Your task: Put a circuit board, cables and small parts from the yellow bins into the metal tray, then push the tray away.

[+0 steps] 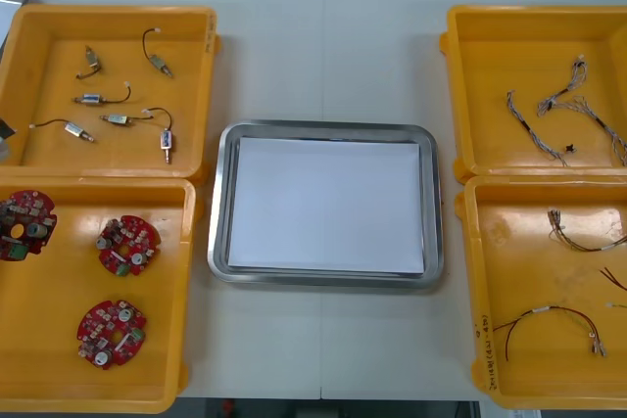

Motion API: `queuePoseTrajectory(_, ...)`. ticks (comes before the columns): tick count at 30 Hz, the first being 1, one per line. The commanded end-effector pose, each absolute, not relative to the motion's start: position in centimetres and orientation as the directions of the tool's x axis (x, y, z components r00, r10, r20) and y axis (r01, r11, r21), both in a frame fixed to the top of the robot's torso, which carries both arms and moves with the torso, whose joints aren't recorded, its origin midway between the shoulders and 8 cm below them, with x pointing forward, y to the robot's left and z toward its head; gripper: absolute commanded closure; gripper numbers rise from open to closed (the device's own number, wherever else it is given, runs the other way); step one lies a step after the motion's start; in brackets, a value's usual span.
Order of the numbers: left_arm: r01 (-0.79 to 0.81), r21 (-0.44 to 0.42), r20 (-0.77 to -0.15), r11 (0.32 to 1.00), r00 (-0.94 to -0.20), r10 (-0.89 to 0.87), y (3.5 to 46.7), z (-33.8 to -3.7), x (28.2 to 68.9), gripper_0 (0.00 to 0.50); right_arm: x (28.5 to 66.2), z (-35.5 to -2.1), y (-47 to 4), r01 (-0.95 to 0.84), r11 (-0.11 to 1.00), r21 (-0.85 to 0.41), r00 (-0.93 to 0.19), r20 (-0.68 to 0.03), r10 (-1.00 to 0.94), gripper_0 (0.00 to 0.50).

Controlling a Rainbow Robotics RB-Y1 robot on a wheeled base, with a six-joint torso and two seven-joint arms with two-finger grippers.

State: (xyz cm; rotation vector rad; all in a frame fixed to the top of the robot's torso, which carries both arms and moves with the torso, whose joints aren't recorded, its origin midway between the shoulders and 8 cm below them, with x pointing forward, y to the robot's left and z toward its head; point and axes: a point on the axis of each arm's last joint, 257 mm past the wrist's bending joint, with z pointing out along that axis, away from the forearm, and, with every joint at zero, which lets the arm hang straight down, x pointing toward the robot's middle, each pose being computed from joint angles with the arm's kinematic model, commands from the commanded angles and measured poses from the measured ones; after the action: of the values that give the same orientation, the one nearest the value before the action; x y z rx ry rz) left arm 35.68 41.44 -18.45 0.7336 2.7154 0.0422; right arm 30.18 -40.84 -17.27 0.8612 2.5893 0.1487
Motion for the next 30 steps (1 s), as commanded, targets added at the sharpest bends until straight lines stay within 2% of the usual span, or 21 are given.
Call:
queuePoseTrajectory(1, 0.394, 0.109, -0.382, 0.913, -0.831, 0.404, 39.3, -14.4, 37.4, 0.5, 30.8, -13.3, -40.8, 0.391, 0.911, 0.135, -0.792, -0.455, 0.407, 0.5)
queuePoseTrajectory(8, 0.378, 0.092, -0.385, 0.921, -0.839, 0.383, 36.4, -13.1, 37.0, 0.5, 30.9, -11.5, -38.4, 0.152, 0.988, 0.033, -0.854, -0.499, 0.148, 0.5)
queuePoseTrajectory(15, 0.363, 0.062, -0.408, 0.93, -0.841, 0.355, 32.2, -12.9, 37.8, 0.498, 31.9, -9.9, -36.3, -0.062, 0.995, -0.078, -0.834, -0.544, -0.095, 0.5)
queuePoseTrajectory(22, 0.353, 0.001, -0.429, 0.936, -0.845, 0.32, 27.8, -13.0, 38.6, 0.496, 32.8, -9.6, -34.2, -0.243, 0.955, -0.167, -0.796, -0.529, -0.295, 0.5)
queuePoseTrajectory(30, 0.365, -0.009, -0.444, 0.931, -0.836, 0.323, 22.8, -13.4, 39.2, 0.5, 33.2, -9.9, -32.2, -0.409, 0.88, -0.241, -0.732, -0.49, -0.474, 0.5)
